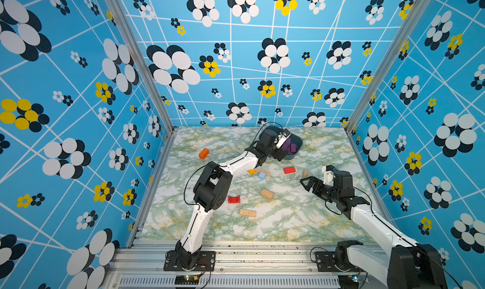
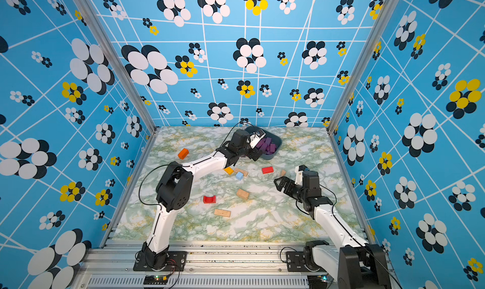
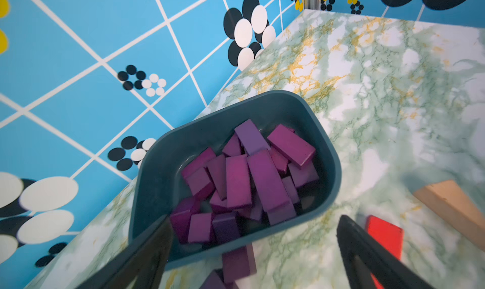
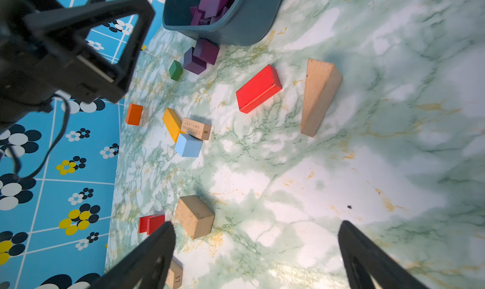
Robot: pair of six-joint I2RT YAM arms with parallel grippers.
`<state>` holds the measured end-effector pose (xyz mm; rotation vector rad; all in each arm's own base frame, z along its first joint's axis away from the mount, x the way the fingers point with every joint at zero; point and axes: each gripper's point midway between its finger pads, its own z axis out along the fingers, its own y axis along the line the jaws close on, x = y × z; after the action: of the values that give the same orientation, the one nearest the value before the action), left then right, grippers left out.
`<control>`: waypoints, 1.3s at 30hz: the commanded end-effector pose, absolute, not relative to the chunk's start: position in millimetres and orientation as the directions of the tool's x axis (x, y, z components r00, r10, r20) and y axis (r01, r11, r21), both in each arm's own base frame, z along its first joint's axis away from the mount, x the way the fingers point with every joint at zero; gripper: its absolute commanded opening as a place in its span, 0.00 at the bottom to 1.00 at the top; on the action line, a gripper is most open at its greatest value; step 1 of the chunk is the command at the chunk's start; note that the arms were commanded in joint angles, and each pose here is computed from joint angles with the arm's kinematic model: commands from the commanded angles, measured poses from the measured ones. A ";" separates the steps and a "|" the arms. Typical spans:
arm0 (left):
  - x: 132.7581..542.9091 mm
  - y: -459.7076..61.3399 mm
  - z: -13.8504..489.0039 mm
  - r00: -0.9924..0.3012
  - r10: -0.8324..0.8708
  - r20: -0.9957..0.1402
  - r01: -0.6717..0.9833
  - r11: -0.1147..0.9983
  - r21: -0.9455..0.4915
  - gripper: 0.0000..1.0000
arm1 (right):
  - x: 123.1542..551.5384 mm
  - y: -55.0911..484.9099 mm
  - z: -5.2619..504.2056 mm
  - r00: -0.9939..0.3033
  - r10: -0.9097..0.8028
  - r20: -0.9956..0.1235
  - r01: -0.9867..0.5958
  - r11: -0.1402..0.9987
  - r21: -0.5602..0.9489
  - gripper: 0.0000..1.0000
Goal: Pick purple bricks into the storage bin
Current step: Pick up the building block from the center of the board.
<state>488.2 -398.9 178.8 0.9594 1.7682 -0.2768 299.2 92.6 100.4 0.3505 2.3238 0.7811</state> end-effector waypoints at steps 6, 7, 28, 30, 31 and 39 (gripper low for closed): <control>429.5 -347.3 241.8 -0.127 0.305 -0.944 0.624 0.765 0.163 0.99 | 317.3 109.1 129.5 -0.736 0.370 -0.566 -0.014 0.829 0.560 0.97; 421.5 -339.4 243.8 -0.130 0.299 -0.945 0.618 0.770 0.159 0.99 | 320.4 116.0 132.7 -0.742 0.335 -0.581 -0.033 0.847 0.530 0.97; 304.6 -189.3 214.9 -0.130 0.264 -0.956 0.407 0.893 0.191 0.99 | 432.6 264.3 115.0 -0.800 -0.012 -0.600 -0.214 0.940 0.266 0.63; 299.2 -179.3 215.6 -0.110 0.221 -0.969 0.376 0.912 0.165 1.00 | 443.1 272.3 107.9 -0.803 -0.046 -0.594 -0.217 0.951 0.221 0.59; 295.8 -175.9 214.4 -0.097 0.208 -0.973 0.371 0.915 0.158 0.99 | 449.1 275.9 104.8 -0.805 -0.061 -0.590 -0.216 0.956 0.197 0.58; 281.6 -180.7 204.1 -0.072 0.161 -0.984 0.437 0.892 0.114 0.99 | 482.0 291.0 99.1 -0.808 -0.080 -0.584 -0.191 0.973 0.130 0.52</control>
<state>284.5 -173.2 194.6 0.4827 1.6970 -0.1688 482.5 301.1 100.5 -0.1909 2.4782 0.3515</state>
